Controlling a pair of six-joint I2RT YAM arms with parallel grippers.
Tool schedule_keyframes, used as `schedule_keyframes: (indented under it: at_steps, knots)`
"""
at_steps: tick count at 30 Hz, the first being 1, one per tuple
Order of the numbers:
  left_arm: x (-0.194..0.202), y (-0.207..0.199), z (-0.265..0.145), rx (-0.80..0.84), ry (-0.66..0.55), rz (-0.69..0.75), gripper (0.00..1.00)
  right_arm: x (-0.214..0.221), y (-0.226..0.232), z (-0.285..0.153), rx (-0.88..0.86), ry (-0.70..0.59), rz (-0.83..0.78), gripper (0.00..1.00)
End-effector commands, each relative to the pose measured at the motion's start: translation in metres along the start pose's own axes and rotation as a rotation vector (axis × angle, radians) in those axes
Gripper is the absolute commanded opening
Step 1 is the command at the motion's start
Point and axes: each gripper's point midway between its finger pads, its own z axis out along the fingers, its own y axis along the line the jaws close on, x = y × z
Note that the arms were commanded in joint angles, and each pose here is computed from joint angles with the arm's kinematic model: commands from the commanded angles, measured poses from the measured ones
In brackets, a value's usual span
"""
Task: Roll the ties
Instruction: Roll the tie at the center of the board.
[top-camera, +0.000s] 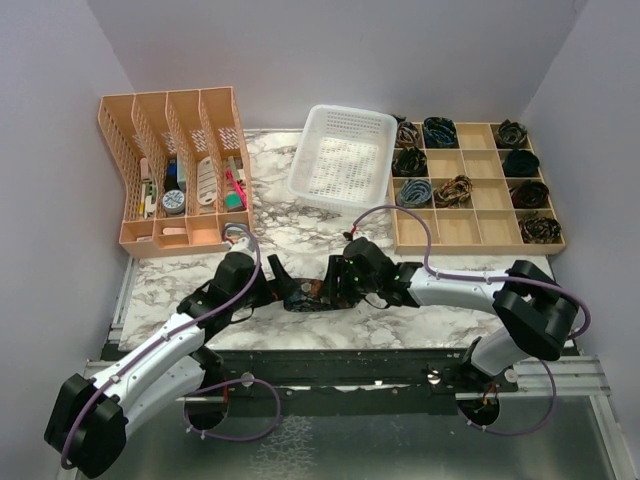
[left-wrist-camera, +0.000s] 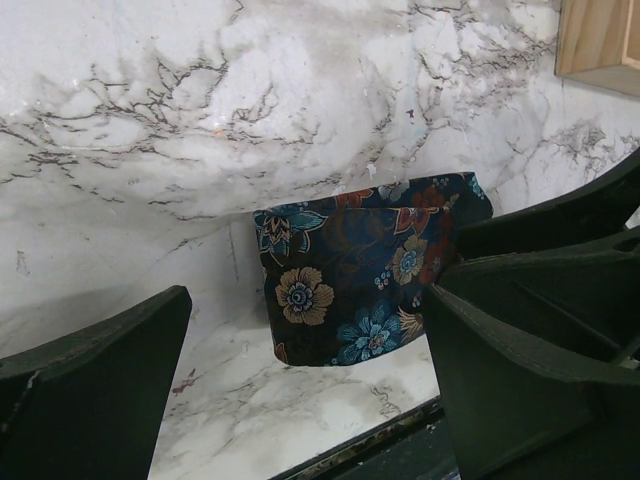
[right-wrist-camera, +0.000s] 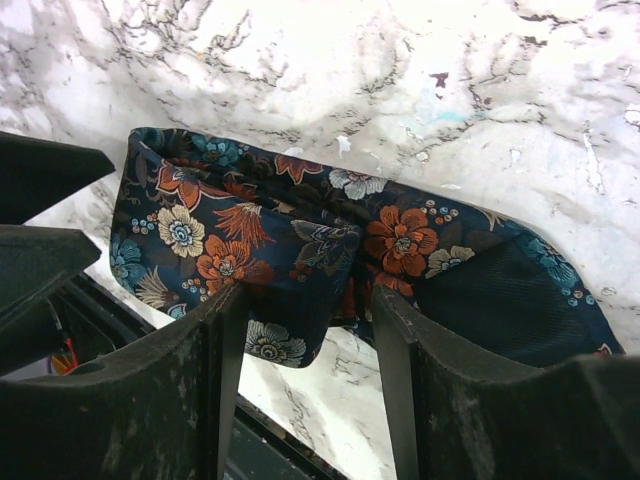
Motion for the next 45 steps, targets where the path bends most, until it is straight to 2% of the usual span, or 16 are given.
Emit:
schedule_keyframes:
  at_steps: [1,14,28,40,45]
  knots:
    - [0.003,-0.005,0.002,0.045,0.012,0.023,0.99,0.004,-0.019,0.001,0.075,0.010,-0.021,0.56]
    - [0.022,-0.010,0.009,0.113,0.086,0.022,0.99,0.008,-0.037,0.001,0.134,0.006,-0.017,0.52]
    - [0.017,-0.026,0.021,0.192,0.059,-0.114,0.98,0.017,-0.051,-0.002,0.163,0.014,-0.016,0.47]
    - [0.035,-0.024,0.032,0.201,0.137,-0.152,0.89,0.019,-0.058,-0.002,0.183,0.011,-0.012,0.47]
    - [0.033,-0.025,0.033,0.204,0.138,-0.150,0.80,0.019,-0.060,-0.002,0.199,0.011,-0.022,0.47]
